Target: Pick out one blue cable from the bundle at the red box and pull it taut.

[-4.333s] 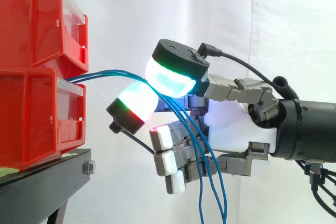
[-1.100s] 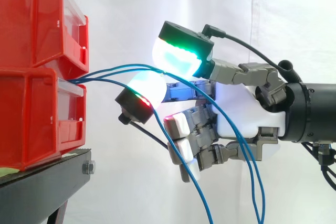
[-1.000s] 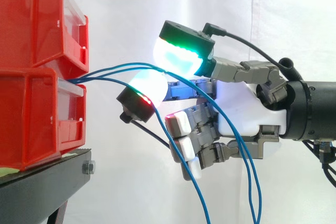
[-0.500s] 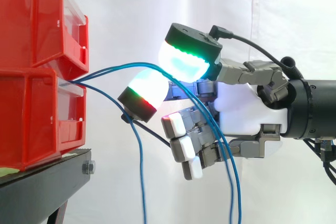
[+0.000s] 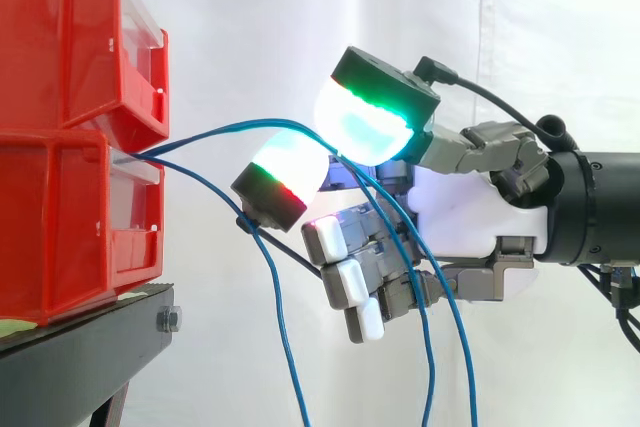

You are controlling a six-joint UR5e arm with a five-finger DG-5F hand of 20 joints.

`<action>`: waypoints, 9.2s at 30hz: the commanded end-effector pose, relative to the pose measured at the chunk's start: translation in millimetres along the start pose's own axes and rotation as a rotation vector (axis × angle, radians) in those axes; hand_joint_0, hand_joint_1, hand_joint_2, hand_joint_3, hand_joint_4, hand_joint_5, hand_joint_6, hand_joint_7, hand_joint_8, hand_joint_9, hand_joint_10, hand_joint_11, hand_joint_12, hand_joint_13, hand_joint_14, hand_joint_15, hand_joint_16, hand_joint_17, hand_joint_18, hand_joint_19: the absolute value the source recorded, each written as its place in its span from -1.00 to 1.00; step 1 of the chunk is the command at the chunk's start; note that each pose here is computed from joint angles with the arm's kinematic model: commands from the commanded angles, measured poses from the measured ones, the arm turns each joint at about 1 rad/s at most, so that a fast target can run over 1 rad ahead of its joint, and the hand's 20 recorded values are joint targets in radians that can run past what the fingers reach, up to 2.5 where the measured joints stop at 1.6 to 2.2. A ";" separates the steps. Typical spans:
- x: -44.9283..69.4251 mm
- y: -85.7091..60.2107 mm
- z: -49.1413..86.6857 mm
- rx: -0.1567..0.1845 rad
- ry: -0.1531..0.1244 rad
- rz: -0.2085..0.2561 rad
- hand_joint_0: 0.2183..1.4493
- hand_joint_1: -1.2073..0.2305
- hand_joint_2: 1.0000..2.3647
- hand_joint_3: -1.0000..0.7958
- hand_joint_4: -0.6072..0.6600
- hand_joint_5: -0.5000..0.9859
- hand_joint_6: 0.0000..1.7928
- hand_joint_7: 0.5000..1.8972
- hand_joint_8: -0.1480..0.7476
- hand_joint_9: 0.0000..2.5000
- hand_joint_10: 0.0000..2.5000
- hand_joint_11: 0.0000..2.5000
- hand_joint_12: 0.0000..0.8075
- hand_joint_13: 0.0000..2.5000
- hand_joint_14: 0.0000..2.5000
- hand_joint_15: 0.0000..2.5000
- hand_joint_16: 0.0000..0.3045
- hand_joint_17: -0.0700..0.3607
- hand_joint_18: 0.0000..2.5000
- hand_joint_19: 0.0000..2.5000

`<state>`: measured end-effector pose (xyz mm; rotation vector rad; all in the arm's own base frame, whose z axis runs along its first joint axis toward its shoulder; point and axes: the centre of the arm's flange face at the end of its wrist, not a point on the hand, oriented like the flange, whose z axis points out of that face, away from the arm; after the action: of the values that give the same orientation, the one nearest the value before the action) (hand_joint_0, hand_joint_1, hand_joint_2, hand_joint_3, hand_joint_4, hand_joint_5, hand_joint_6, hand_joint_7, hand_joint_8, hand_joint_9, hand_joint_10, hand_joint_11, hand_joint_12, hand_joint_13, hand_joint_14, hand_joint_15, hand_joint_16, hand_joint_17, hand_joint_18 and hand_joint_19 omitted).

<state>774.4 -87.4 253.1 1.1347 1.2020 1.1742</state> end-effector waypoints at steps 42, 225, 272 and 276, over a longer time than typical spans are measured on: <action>-0.7 -0.4 0.3 -0.002 -0.005 0.003 -0.34 -0.32 -1.00 -0.44 -0.11 -0.52 0.06 -0.36 0.00 -0.12 -0.98 -0.50 -0.13 -0.14 -0.98 -0.55 -0.71 -0.21 -0.26 -0.49; -2.1 16.9 -34.4 0.091 -0.114 0.250 -0.36 -0.30 -0.98 -0.06 -0.17 -0.51 0.04 -0.36 0.12 0.19 -0.98 -0.30 -0.09 -0.06 -0.98 -0.59 -0.67 -0.14 -0.21 -0.56; -1.6 17.1 -34.2 0.099 -0.101 0.075 -0.34 -0.31 -0.98 -0.01 -0.20 -0.50 0.05 -0.39 -0.10 0.34 -0.81 0.40 -0.15 0.17 -0.13 0.00 -0.64 -0.10 -0.03 -0.29; -0.6 18.2 -34.2 0.098 -0.099 0.075 -0.34 -0.32 -0.98 0.01 -0.22 -0.50 0.05 -0.38 -0.07 0.35 -0.81 0.41 -0.12 0.17 -0.12 0.00 -0.63 -0.09 -0.02 -0.30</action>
<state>739.5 -87.4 269.3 1.3070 1.1593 1.1107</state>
